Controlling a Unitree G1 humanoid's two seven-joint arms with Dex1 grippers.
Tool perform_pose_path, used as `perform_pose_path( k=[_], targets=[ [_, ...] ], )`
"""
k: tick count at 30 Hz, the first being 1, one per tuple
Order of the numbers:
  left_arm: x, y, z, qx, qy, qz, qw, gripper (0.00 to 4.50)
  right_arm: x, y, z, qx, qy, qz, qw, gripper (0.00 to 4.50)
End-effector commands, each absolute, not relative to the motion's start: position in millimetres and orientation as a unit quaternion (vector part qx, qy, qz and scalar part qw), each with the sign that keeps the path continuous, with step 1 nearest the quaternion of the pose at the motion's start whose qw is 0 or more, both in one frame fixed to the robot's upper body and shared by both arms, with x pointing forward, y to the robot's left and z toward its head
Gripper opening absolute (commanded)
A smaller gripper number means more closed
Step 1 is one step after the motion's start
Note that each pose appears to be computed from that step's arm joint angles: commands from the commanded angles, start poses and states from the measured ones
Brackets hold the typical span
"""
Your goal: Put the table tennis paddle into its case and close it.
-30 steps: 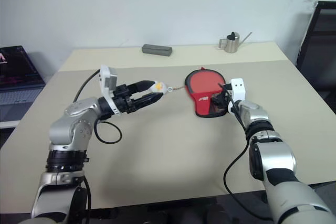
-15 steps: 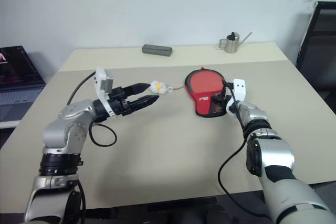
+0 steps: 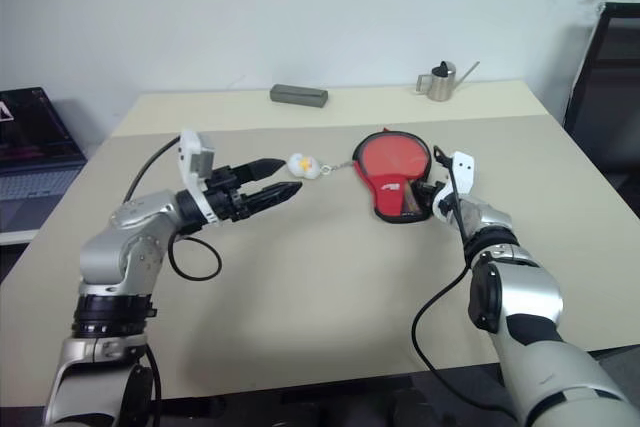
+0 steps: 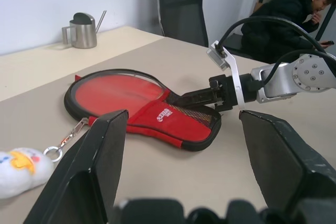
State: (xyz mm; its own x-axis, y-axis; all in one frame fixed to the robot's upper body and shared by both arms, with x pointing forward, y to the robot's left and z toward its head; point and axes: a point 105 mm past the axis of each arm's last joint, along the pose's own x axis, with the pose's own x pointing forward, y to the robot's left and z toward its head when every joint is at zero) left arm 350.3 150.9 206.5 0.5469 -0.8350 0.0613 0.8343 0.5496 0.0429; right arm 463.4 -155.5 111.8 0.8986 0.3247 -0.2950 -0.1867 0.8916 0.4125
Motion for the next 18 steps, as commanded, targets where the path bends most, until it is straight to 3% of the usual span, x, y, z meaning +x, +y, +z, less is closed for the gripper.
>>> perform_pose_path(
  k=[1, 18],
  targets=[
    [342.8, 154.3, 217.1, 0.024, -0.053, -0.479, 0.876, 3.70, 465.2, -149.6, 116.6, 0.195, 0.180, 0.137, 0.954, 0.03],
    [320.9, 157.3, 204.1, 0.041, -0.014, -0.500, 0.865, 3.70, 465.9, -115.0, 131.2, 0.176, 0.188, 0.194, 0.947, 0.03]
  ],
)
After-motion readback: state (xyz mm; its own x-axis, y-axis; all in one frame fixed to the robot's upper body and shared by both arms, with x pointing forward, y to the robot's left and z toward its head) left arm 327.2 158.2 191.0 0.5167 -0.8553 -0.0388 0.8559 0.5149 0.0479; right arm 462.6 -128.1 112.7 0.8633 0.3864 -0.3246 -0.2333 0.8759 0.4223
